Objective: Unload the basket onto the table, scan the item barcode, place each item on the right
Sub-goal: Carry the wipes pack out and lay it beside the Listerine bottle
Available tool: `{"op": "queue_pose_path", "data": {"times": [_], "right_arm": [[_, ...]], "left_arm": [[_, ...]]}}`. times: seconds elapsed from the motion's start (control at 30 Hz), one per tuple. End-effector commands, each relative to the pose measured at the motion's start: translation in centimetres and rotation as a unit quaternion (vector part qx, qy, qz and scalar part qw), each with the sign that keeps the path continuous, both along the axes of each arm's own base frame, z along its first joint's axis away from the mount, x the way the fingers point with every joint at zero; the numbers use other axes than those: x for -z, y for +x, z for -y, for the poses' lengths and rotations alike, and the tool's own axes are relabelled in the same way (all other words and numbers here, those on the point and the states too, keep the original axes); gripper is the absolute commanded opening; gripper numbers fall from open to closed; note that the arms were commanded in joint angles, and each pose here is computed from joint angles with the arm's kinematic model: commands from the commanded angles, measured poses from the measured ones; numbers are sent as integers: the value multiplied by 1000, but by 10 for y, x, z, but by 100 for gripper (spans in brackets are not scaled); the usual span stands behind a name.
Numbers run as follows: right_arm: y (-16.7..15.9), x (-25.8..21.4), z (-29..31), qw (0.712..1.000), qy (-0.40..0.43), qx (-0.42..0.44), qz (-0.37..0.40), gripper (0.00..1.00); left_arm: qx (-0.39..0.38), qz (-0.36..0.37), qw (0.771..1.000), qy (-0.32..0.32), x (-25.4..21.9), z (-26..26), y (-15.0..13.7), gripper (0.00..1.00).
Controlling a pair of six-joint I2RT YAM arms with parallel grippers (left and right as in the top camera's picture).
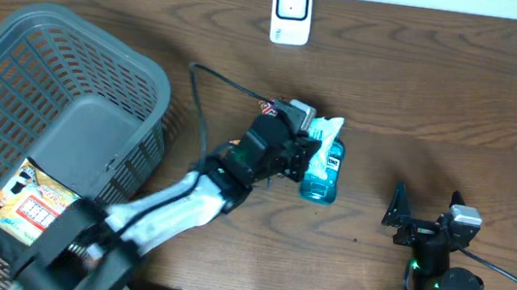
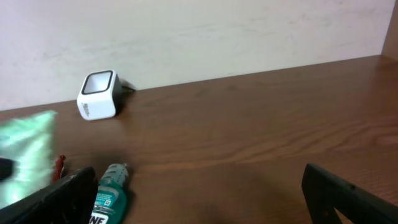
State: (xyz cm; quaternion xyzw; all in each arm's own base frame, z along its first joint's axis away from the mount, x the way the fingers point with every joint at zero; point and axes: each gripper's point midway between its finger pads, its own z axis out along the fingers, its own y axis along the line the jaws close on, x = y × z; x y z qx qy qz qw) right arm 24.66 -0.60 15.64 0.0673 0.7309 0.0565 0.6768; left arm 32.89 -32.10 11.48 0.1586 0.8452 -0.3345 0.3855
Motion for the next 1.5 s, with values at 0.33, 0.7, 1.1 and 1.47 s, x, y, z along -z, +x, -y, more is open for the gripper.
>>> {"op": "queue_pose_path", "data": {"times": [0.33,0.7,1.1,1.47], "right_arm": [[0,1,-1,1000,-6,-3,-1,99],[0,1,-1,1000,-6,-3,-1,99],[0,1,-1,1000,-6,-3,-1,99],[0,1,-1,1000,-6,-3,-1,99]], "left_arm": [[-133,-125,983,5,94,-43,36,20],[-125,-155,980,-23,74,-41,27,78],[-135,76,988,3,-146,-89,19,98],[-188,-66,971,131,-145,-178,-21,94]]}}
